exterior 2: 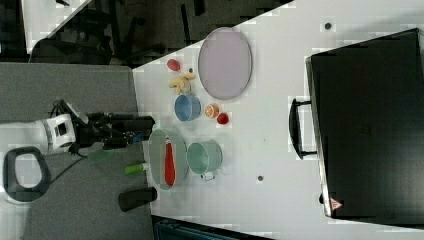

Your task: Pick Ketchup from the table and place it in strainer.

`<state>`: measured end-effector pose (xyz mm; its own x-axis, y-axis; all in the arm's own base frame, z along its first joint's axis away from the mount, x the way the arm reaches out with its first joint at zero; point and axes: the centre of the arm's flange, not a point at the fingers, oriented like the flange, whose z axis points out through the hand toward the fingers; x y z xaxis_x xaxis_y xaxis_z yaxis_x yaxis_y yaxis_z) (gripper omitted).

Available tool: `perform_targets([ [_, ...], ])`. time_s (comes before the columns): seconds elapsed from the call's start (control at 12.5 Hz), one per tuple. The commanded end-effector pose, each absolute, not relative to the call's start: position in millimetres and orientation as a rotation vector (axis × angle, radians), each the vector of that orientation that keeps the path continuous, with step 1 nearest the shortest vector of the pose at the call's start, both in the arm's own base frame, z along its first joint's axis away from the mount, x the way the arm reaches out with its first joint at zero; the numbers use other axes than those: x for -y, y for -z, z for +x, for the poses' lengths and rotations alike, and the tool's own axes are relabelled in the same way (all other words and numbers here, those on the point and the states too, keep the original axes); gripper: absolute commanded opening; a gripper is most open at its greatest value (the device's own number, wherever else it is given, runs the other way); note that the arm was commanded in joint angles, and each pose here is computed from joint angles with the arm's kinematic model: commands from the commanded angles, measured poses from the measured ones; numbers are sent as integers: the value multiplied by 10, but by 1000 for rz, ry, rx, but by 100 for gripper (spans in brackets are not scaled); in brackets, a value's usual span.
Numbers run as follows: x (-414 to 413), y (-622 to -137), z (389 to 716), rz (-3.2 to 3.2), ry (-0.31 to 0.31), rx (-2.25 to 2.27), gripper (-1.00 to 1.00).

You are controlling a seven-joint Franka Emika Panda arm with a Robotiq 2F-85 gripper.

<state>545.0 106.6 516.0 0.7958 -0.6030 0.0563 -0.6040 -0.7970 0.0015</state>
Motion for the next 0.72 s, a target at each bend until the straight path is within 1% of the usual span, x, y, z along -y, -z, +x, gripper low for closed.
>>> perform_targets([
  [0.08, -385, -5705, 5405, 2871, -60, 1201, 100],
  [0.16, -274, -5804, 5375, 2863, -16, 1237, 100],
  [0.32, -80, -5972, 5300, 2835, 44, 1283, 100],
  [0.56, 73, -5988, 5294, 2818, 56, 1324, 100],
  [0.72, 159, -5980, 5309, 2813, 45, 1348, 100],
])
